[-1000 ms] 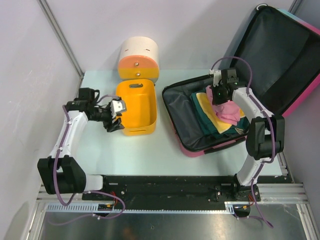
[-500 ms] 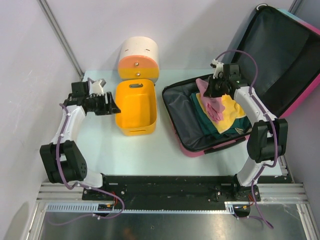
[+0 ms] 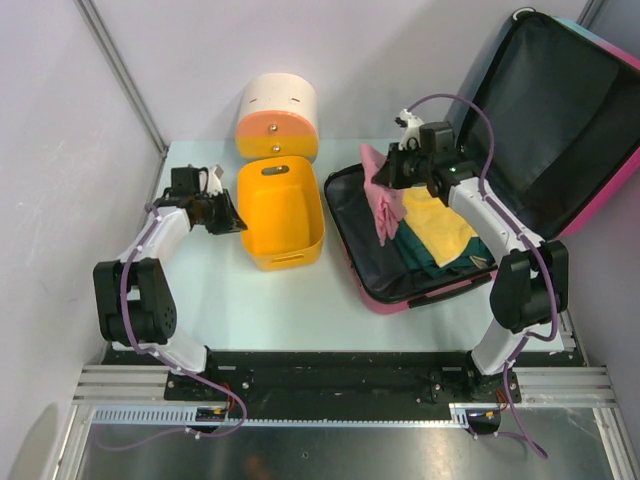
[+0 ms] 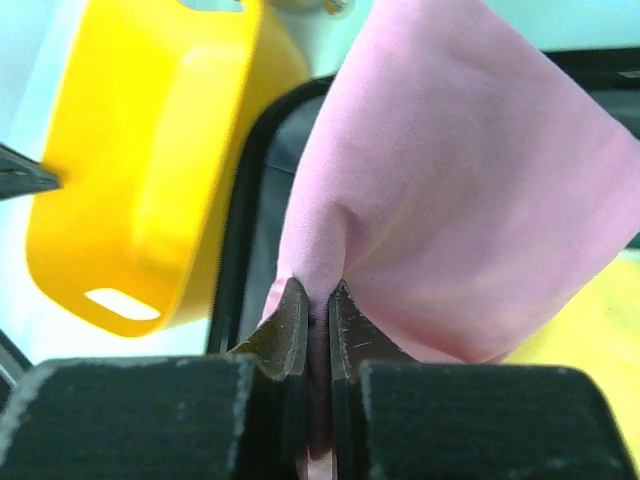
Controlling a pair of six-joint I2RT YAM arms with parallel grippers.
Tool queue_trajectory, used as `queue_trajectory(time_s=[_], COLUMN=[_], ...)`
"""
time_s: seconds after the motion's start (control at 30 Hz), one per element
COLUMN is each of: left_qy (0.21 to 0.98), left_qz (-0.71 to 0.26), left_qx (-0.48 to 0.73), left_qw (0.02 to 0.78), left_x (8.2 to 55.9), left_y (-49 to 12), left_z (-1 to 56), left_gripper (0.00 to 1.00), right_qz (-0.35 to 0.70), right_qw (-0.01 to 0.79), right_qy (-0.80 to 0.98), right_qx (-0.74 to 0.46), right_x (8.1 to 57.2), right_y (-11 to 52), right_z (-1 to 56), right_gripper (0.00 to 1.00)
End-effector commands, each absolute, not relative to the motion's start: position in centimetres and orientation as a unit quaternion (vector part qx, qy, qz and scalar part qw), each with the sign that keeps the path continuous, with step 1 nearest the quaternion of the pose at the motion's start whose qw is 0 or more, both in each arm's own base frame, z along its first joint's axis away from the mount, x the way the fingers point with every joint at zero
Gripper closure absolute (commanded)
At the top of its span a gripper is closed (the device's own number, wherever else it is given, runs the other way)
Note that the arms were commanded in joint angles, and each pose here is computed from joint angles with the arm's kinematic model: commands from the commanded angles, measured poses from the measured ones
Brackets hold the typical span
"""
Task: Open, take out, and arrange the luggage
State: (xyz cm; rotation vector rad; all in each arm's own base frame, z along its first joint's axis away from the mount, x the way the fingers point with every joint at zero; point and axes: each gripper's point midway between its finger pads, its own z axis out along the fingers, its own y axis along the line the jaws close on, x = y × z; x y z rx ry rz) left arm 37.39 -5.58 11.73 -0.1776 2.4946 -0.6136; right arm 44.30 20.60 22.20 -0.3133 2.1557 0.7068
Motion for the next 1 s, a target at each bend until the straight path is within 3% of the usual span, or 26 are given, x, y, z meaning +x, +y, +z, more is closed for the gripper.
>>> queue_trajectory(time_s=[0.0,0.13,0.47,0.97], left_qy=[0.928,0.929,0.930,0.927], left_qz=[-0.242,-0.262,-0.239,-0.239], left_qx=[-0.063,-0.062,-0.038,-0.027], left_qw=[0.277,0.255,0.276,0.286], left_x=[37.1,35.4,34.3,33.1], left_y=[-7.8,-9.8,-10.5,-11.0], left_z=[11.4,10.7,11.0,11.4], left_gripper=[0.86,1.00,1.00,1.00], right_qz=[0.336,0.356,0.363,0.376], right_qw=[0.479,0.469,0.466,0.418], right_qy=[0.797,0.793,0.782,0.783], right_qx=[-0.149,-0.159,-0.199,-0.264], right_x=[43.8,43.1,41.0,40.0], right_y=[25.3,28.8,39.1,49.6], right_z=[28.2,28.1,26.9,17.8], right_gripper=[1.00,1.00,1.00,1.00])
